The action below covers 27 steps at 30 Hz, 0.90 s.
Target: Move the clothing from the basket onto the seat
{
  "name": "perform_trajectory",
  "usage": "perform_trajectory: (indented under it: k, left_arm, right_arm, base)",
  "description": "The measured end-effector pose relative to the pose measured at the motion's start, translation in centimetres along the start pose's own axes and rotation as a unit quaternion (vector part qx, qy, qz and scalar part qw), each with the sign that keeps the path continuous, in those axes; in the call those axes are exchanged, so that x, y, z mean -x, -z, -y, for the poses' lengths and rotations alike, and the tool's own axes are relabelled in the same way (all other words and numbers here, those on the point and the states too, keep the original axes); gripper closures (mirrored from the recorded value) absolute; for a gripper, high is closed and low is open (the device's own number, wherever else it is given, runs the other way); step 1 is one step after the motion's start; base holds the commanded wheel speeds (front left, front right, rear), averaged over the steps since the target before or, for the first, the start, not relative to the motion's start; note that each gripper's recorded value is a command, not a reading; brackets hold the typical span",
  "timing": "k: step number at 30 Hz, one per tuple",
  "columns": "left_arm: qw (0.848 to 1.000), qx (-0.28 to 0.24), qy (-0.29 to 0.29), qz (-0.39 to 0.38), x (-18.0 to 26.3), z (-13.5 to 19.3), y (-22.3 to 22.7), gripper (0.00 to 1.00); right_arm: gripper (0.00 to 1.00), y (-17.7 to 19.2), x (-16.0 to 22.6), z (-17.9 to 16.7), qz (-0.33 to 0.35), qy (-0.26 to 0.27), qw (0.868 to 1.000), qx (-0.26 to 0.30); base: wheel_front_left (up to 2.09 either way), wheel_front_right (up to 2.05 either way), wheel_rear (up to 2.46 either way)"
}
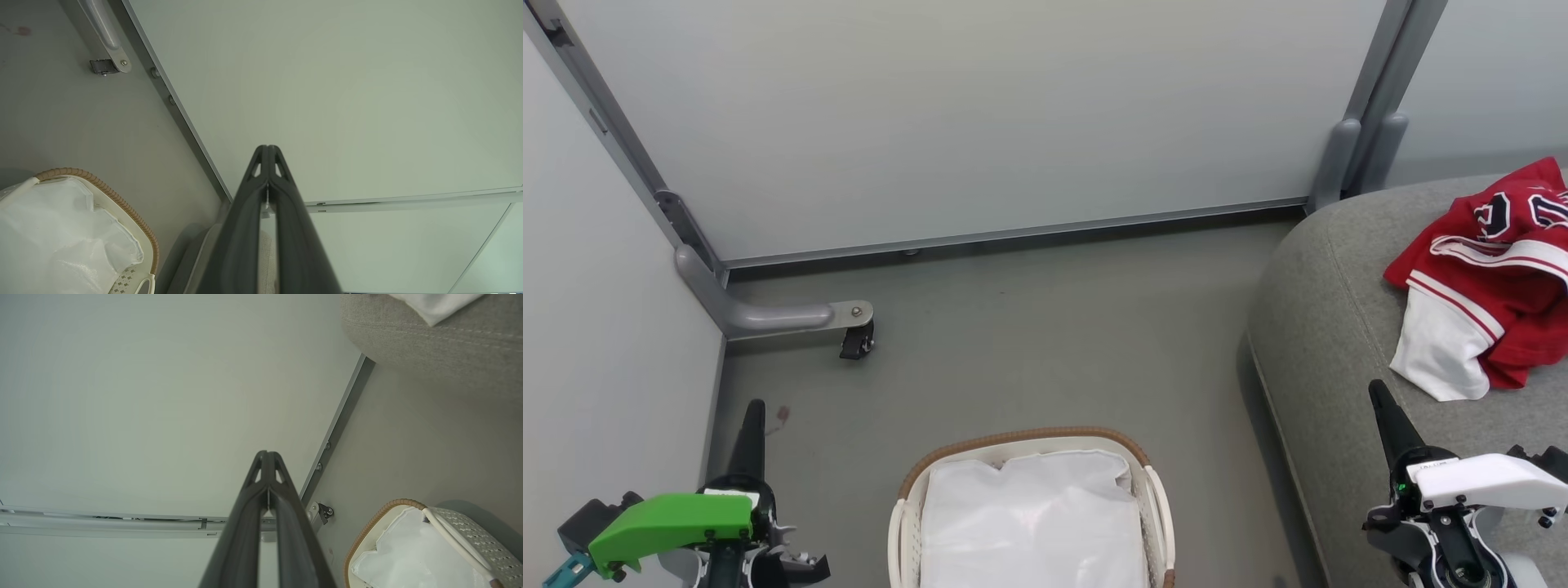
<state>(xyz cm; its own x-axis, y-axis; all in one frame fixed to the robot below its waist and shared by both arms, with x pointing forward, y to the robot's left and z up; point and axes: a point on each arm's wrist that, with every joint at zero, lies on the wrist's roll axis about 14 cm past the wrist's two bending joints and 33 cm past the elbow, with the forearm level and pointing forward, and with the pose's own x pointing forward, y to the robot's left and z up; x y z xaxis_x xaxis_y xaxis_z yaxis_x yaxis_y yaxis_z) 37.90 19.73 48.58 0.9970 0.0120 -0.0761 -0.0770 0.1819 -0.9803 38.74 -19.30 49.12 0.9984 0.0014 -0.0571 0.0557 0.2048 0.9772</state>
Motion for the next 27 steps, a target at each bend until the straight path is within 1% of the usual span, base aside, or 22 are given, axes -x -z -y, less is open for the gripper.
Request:
perform_trajectory:
  k: [27]
  left_arm:
    - [0.996, 0.086, 0.028, -0.004, -0.6, 1.6, -0.5, 1.0]
  right_arm:
    - [1.0, -0.8, 0.0, -1.0, 0.003, -0.022, 0.995, -0.098]
  base:
    - [0.0, 0.0, 0.0]
